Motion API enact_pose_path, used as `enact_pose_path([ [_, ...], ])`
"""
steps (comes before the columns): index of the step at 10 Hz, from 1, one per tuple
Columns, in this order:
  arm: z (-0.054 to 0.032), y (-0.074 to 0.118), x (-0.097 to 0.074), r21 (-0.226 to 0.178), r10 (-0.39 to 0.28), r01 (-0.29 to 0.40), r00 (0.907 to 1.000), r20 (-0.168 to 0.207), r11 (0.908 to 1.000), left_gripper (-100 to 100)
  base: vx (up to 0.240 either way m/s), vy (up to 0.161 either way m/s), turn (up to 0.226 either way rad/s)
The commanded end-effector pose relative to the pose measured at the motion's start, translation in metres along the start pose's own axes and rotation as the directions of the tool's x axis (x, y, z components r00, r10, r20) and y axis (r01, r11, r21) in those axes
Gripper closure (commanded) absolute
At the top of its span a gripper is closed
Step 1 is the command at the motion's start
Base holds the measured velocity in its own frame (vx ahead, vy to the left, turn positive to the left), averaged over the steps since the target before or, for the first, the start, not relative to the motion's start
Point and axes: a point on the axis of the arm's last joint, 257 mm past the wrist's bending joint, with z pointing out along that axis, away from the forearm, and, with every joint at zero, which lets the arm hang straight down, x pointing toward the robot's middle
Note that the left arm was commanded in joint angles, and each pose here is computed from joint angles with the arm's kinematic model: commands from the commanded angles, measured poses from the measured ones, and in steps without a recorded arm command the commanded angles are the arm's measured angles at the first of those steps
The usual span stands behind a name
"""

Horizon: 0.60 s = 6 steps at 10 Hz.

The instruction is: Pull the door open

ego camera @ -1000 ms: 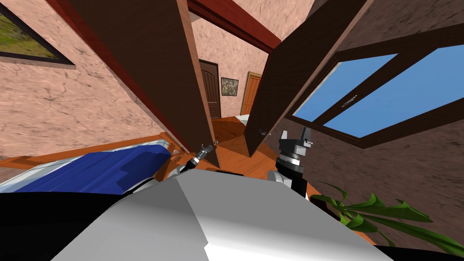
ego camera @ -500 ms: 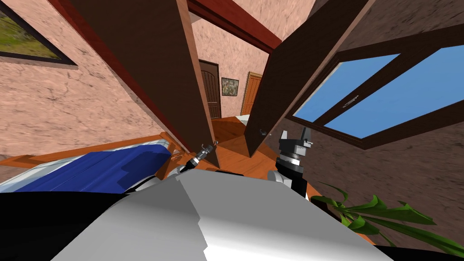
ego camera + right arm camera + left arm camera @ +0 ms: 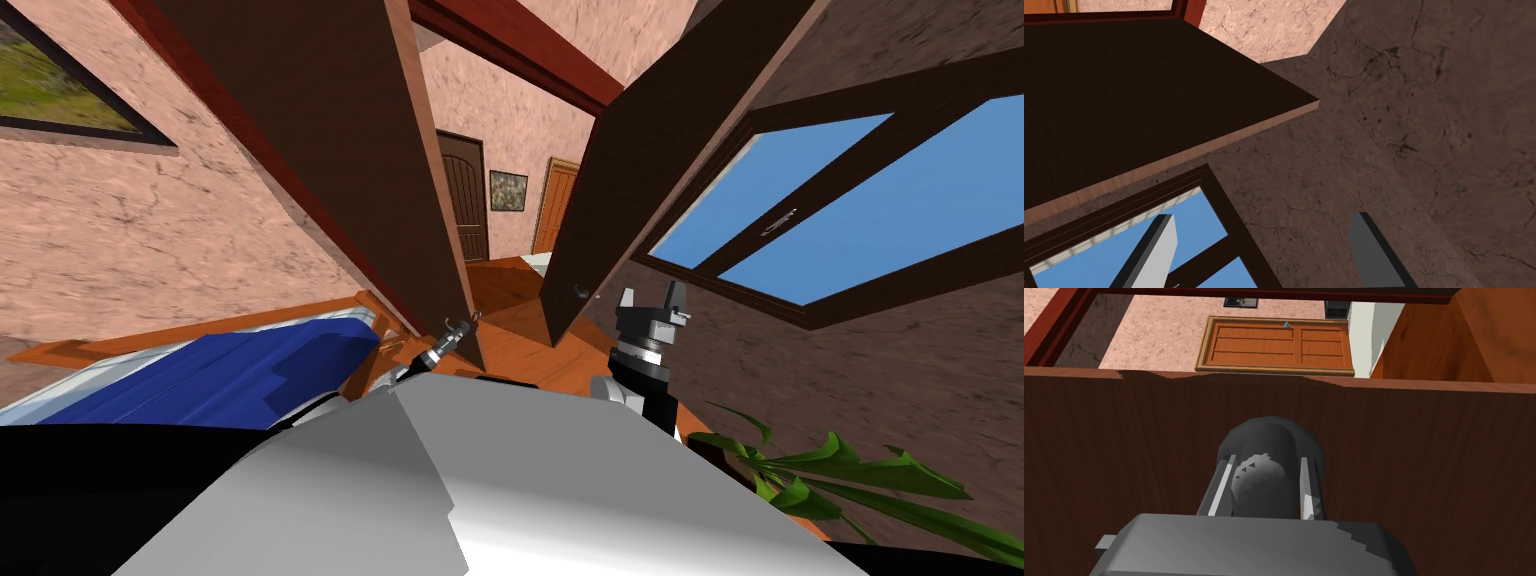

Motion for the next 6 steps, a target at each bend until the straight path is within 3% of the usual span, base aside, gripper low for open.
enact_pose_path([
  [1,0.0013,0.0019,0.0224,0.001,-0.012,0.012,0.9979,-0.063,0.9999,100,-0.098,0.118,0.094],
  [2,0.0013,0.0019,0.0224,0.001,-0.012,0.012,0.9979,-0.063,0.9999,100,-0.081,0.129,0.018],
  [4,0.0013,0.0019,0.0224,0.001,-0.012,0.012,0.9979,-0.063,0.9999,100,-0.027,0.036,0.005],
  [6,0.0002,0.0018,0.0289,0.001,-0.013,0.013,0.9961,-0.088,0.9999,100,-0.065,0.104,0.061],
])
